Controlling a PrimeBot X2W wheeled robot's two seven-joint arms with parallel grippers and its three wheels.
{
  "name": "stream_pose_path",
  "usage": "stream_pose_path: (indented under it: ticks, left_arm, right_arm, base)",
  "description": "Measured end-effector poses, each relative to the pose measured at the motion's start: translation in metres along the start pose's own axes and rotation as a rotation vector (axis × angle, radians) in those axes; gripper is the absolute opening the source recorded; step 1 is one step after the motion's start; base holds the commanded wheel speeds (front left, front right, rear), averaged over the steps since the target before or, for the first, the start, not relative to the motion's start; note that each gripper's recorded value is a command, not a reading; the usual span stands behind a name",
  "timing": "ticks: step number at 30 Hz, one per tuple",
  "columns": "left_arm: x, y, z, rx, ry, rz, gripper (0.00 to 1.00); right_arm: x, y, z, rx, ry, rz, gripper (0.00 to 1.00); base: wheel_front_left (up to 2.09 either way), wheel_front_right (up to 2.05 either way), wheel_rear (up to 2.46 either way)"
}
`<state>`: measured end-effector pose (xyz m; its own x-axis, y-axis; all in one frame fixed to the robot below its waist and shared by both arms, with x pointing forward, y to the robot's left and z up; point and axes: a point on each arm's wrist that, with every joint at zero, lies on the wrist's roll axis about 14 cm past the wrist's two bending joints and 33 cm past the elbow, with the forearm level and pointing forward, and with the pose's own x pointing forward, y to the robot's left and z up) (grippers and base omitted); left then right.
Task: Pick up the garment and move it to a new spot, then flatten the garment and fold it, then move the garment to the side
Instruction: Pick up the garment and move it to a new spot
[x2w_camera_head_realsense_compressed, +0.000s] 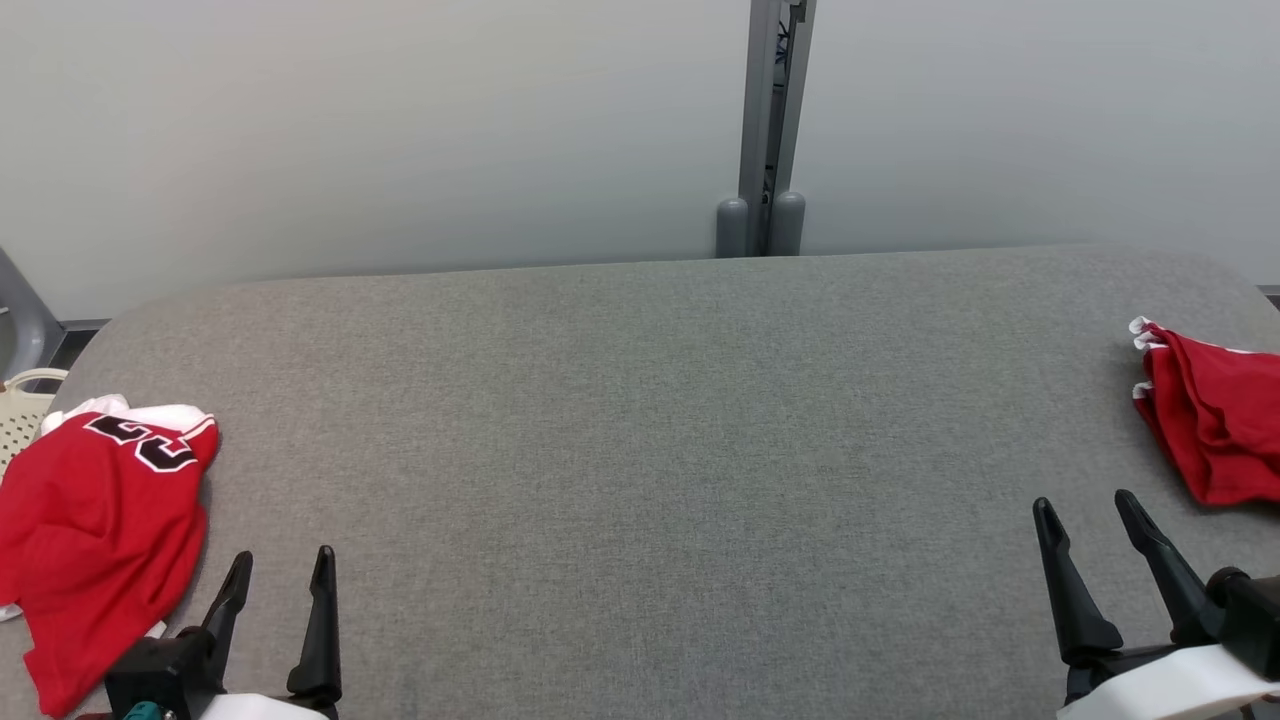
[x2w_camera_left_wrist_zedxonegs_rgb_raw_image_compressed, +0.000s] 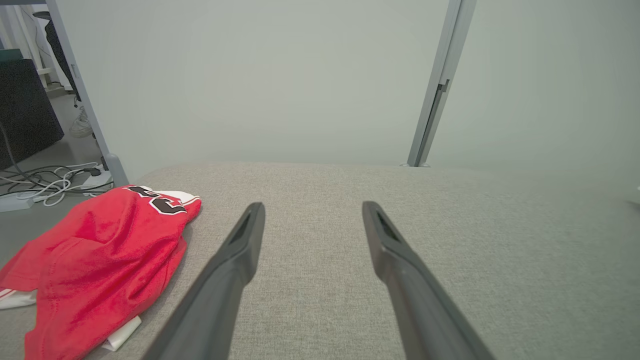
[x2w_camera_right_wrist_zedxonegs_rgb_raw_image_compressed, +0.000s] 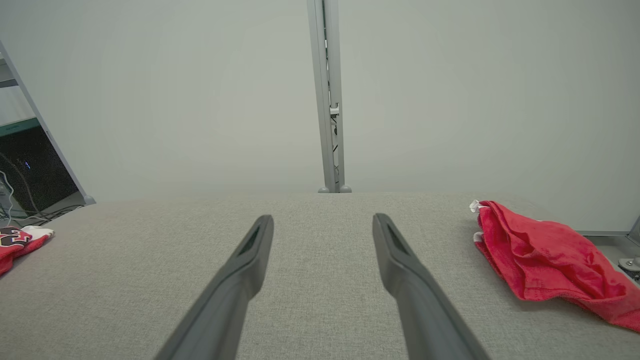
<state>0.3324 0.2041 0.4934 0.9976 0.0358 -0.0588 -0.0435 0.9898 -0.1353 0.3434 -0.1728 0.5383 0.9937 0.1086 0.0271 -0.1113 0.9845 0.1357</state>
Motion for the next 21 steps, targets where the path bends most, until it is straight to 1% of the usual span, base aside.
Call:
stream_pose_path:
  ticks: [4, 10, 15, 21]
  left_arm:
    - [0.000, 0.007, 0.010, -0.012, -0.036, 0.035, 1.00]
    - [-0.006, 0.026, 0.027, -0.020, -0.104, 0.099, 1.00]
    - [-0.019, 0.046, 0.032, -0.019, -0.131, 0.170, 1.00]
    - [-0.043, 0.080, 0.033, -0.013, -0.148, 0.274, 1.00]
  right_arm:
    - [0.006, 0.005, 0.003, -0.006, -0.009, 0.018, 1.00]
    - [0.022, 0.027, 0.006, -0.009, -0.016, 0.091, 1.00]
    - [0.037, 0.058, 0.003, -0.005, -0.010, 0.186, 1.00]
    - [0.050, 0.102, -0.004, 0.008, 0.011, 0.314, 1.00]
  base:
    - [0.00, 0.00, 0.00]
    - [0.00, 0.00, 0.00]
    - [0.00, 0.00, 0.00]
    - [0.00, 0.00, 0.00]
